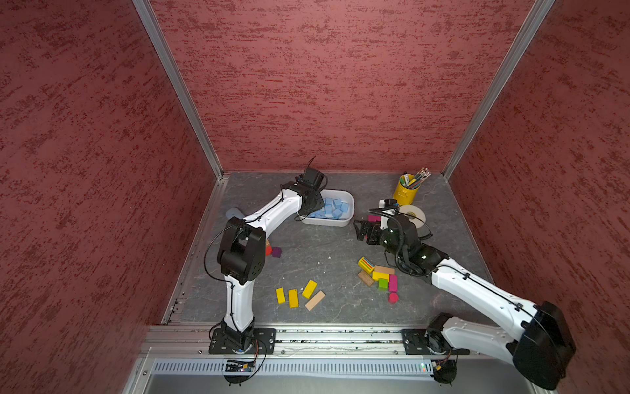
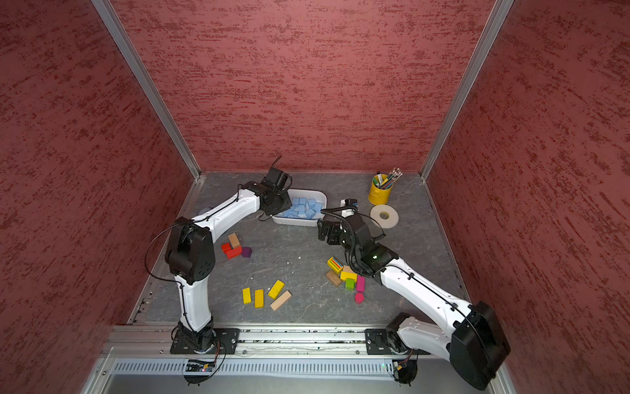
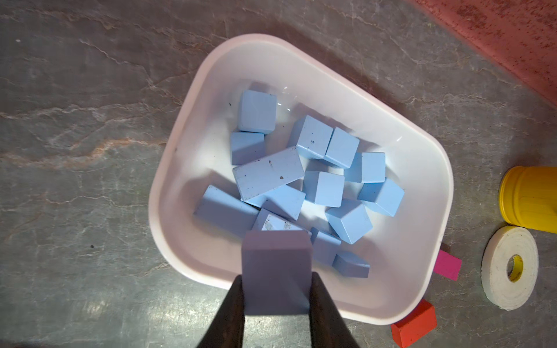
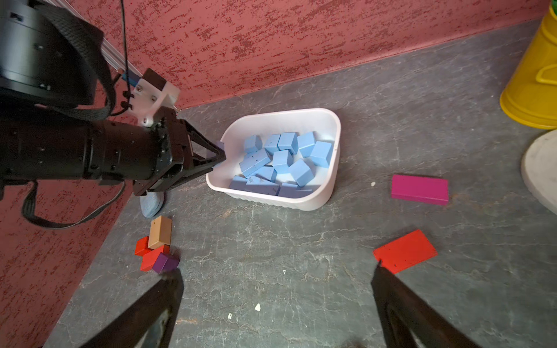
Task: Pick out the blue building blocks
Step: Place the building block in the storage box.
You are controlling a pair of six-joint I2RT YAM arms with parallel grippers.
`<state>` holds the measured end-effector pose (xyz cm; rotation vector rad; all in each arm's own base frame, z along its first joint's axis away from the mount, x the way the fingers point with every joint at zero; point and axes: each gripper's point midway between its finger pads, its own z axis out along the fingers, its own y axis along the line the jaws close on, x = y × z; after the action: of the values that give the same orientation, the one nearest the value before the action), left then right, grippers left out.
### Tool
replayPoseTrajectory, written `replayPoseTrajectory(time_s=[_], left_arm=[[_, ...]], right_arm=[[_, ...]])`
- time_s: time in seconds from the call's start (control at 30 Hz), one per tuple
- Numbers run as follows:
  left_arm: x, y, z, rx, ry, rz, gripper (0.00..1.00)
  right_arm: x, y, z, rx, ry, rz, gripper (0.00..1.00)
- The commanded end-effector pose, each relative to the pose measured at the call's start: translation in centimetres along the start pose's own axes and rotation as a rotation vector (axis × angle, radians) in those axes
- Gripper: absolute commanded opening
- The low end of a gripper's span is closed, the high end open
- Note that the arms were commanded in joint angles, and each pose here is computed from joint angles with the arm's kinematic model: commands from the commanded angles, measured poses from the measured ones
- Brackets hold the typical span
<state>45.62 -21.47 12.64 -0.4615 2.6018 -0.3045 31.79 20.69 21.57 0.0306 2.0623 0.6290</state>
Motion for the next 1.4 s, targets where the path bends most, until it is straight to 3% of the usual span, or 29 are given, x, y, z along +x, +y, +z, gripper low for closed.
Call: replayPoseTrajectory(time_s=[0.0, 0.23, 0.67, 0.8, 0.9, 1.17, 1.37], left_arm=[[0.1, -0.2, 0.9, -0.016, 0.023, 0.031, 0.14], [0.5, 0.1, 2.9, -0.042, 0.057, 0.034, 0.22], [1.0, 0.7, 4.1, -0.061, 0.083, 0.036, 0.28], [0.9, 0.6, 3.8, -0.05, 0.085, 0.035, 0.37], [0.8, 0.4, 3.4, -0.041, 0.083, 0.04, 0.49], [-0.6, -0.6, -0.7, 0.024, 0.021, 0.061, 0.68], [-1.7, -1.3, -6.8, 0.135, -0.094, 0.097, 0.83]], right_arm=[[0.2, -1.2, -0.4, 0.047, -0.008, -0.014, 0.99], [0.1, -1.5, -0.7, 0.058, -0.015, -0.02, 0.99], [0.2, -1.9, -0.9, 0.073, -0.018, -0.026, 0.99], [0.3, -2.0, -0.8, 0.078, -0.018, -0.022, 0.99], [0.3, -2.1, -0.7, 0.081, -0.017, -0.021, 0.98], [0.0, -2.0, -0.8, 0.084, -0.025, -0.024, 0.99], [-0.2, -2.2, -1.0, 0.094, -0.035, -0.031, 0.99]])
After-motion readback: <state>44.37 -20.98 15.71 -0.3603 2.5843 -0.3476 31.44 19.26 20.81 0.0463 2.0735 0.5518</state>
